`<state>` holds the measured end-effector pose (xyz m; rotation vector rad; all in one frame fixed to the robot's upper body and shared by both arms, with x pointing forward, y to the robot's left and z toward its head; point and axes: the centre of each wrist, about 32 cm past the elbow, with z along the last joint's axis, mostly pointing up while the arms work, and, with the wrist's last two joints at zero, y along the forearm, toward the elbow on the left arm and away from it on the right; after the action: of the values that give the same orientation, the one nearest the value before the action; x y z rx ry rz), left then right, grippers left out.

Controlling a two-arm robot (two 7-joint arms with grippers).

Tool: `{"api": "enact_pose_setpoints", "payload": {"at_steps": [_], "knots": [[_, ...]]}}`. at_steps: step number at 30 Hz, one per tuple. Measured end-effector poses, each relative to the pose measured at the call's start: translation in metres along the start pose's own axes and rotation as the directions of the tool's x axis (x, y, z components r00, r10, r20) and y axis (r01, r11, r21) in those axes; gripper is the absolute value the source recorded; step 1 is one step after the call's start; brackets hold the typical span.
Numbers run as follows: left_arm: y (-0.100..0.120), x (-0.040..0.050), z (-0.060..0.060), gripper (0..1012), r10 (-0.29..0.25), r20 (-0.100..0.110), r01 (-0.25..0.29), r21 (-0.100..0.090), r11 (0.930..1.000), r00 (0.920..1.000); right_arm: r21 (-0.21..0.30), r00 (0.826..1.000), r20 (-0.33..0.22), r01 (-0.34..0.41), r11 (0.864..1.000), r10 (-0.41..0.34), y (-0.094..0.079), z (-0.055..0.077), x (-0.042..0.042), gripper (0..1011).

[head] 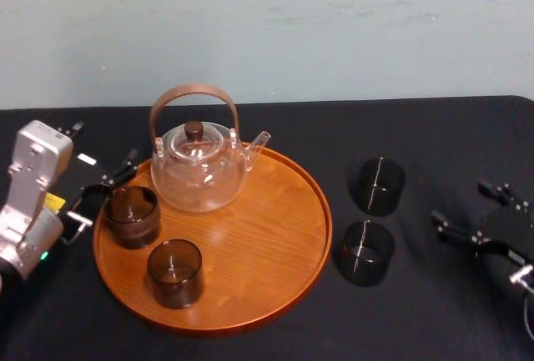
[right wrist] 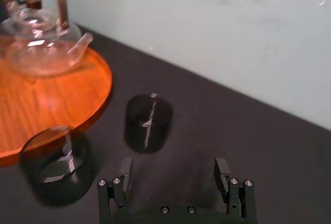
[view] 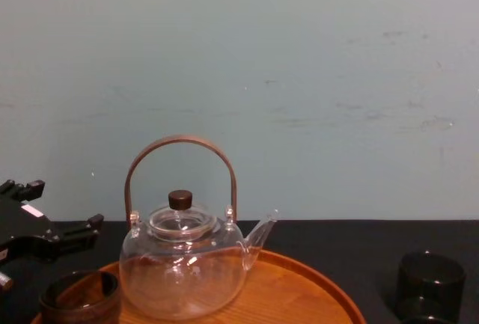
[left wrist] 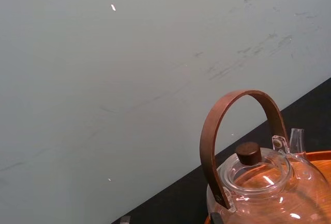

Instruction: Pick up the glass from the table and place it on the tray.

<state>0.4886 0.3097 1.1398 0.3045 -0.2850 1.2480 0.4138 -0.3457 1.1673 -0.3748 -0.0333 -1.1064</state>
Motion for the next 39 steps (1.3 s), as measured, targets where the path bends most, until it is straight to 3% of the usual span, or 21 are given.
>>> {"api": "enact_pose_setpoints", "payload": {"at_steps": [15,25,39], "knots": [[0.0,0.0,0.0,1001,0.0,0.0,0.0,0.0,1.0,1.0,-0.14,0.99,0.016,-0.133,0.981,0.137,-0.013,0.005,-0.0085,1002],[0.0,0.0,0.0,1001,0.0,0.0,0.0,0.0,1.0,1.0,-0.167,0.98,0.038,-0.186,0.968,0.194,-0.007,0.011,-0.0143,1002],[0.0,0.0,0.0,1001,0.0,0.0,0.0,0.0,1.0,1.0,-0.166,0.961,0.046,-0.263,0.951,0.273,0.008,0.017,-0.0242,1002]]}}
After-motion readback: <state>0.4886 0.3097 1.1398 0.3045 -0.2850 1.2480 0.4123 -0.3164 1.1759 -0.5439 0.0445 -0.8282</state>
